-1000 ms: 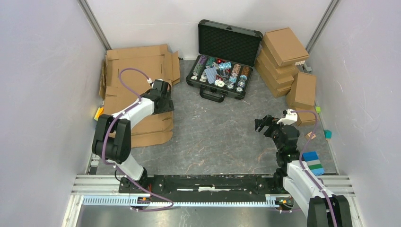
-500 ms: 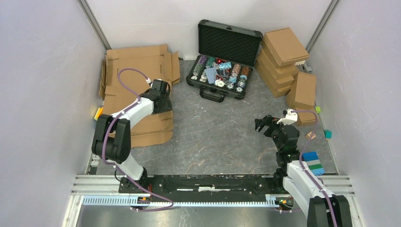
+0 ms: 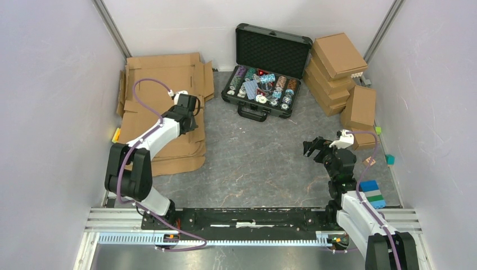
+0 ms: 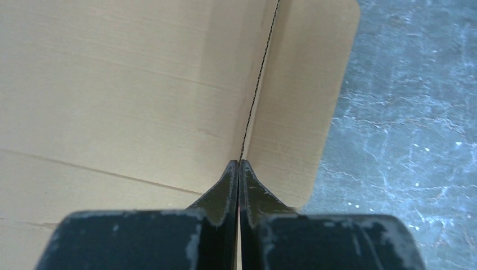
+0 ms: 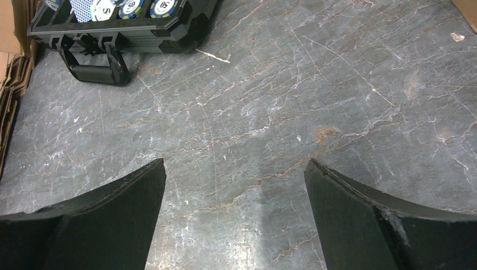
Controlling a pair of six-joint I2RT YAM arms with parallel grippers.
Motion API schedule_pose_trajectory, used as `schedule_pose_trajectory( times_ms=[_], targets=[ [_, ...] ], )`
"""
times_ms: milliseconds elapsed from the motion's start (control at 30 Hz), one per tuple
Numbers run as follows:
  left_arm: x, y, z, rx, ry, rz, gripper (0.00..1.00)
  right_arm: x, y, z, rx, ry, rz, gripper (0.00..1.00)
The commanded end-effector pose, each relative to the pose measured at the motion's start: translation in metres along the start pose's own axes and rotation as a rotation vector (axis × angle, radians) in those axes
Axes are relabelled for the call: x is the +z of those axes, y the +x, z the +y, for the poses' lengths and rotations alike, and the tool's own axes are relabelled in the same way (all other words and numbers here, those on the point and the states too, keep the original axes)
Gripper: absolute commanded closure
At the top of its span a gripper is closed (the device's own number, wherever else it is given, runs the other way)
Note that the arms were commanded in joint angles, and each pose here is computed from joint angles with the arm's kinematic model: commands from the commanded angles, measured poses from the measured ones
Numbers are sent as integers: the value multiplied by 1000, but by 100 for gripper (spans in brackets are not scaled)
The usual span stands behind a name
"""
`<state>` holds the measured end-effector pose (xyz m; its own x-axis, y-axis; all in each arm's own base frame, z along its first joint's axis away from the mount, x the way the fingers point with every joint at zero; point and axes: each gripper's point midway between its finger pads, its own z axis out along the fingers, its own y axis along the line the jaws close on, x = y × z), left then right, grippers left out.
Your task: Fold the paper box
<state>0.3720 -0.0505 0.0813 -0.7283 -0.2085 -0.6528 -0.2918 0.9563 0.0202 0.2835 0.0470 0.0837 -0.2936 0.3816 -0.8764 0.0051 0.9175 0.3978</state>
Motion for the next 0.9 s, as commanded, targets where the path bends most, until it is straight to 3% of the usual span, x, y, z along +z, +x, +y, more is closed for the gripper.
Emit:
schedule_pose_trajectory(
  times_ms=[0,100,300,533,633,700,767,867],
  targets=[
    [-10,-16,24,-24,-107,-84,98,1,-10,6,7,-30,-40,2],
    [-9,-16,22,-21,-104,-80,97,1,-9,6,7,-32,-39,2],
    [0,-9,16,5,-92,-33,76,1,-9,7,8,-35,-37,2],
    [6,-3,16,22,-104,5,65,1,-10,8,7,-38,-42,2],
    [8,-1,16,26,-113,15,69,1,-9,8,7,-40,-37,2],
    [6,-2,16,25,-109,13,87,1,-10,9,7,-43,-40,2],
    [2,-5,14,18,-93,3,97,1,-11,9,9,-42,-42,2],
    [-12,-10,5,2,-39,-13,98,2,-10,9,8,-47,-36,2]
  ],
)
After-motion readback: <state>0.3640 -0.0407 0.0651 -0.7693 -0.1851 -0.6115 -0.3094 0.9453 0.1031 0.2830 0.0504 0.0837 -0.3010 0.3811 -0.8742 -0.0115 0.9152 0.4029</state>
